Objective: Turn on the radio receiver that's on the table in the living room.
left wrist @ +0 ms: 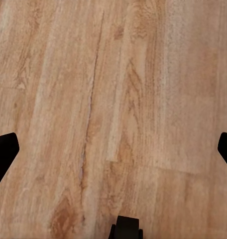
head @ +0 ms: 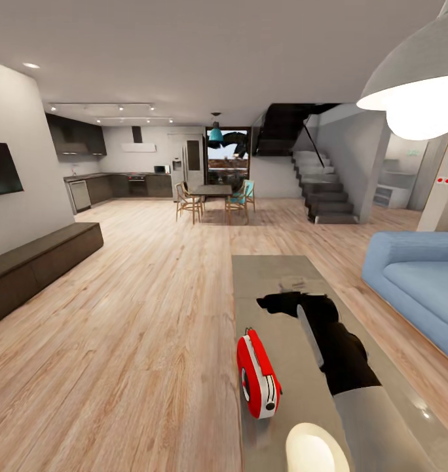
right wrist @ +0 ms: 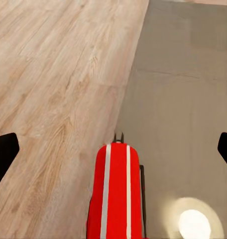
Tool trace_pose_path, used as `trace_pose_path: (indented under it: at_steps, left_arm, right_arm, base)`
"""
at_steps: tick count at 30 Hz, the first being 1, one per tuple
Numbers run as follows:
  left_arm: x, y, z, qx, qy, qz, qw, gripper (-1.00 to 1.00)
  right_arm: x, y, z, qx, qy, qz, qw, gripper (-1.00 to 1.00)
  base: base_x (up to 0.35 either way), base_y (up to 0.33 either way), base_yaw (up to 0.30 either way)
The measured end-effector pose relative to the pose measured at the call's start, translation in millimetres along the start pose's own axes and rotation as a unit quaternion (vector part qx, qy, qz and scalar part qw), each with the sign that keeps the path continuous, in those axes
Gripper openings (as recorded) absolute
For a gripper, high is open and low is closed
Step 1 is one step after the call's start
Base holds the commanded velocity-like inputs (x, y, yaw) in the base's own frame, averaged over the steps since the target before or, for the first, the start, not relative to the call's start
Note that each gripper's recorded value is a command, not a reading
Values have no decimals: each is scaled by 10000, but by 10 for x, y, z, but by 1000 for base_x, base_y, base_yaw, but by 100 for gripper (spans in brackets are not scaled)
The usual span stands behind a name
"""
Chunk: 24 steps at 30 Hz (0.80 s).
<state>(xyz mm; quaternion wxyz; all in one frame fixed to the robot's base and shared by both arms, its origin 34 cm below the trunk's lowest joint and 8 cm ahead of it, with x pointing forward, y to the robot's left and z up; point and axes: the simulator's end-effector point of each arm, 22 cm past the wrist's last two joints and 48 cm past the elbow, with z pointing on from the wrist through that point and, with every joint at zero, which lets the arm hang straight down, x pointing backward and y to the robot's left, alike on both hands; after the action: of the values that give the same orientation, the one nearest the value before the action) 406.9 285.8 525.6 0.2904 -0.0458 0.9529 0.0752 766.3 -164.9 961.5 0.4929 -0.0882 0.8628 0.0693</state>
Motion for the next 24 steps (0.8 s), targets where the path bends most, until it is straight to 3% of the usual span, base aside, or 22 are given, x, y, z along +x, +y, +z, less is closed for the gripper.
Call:
trace_pose_path:
  at_steps: [2,6,9,13,24]
  left_arm:
    - [0,-1,0,1,0,0,10000,100]
    - [0,1,0,-1,0,0,10000,100]
    - [0,4,1,-3,1,2,10000,100]
    - [0,6,1,-6,0,2,10000,100]
    - [0,-1,0,-3,-1,6,10000,100]
  right_arm:
    - [-40,-14,104,144,156,23,9998,100]
    - [146,-86,382,462,785,33,9958,100]
    - [721,-149,592,630,1661,11,9841,100]
    - [840,-164,605,670,1828,-11,9809,100]
    - [878,-117,612,606,1884,-13,9802,100]
  base:
    - [0,0,0]
    - [0,0,0]
    - [0,0,0]
    - [0,0,0]
    - [0,0,0]
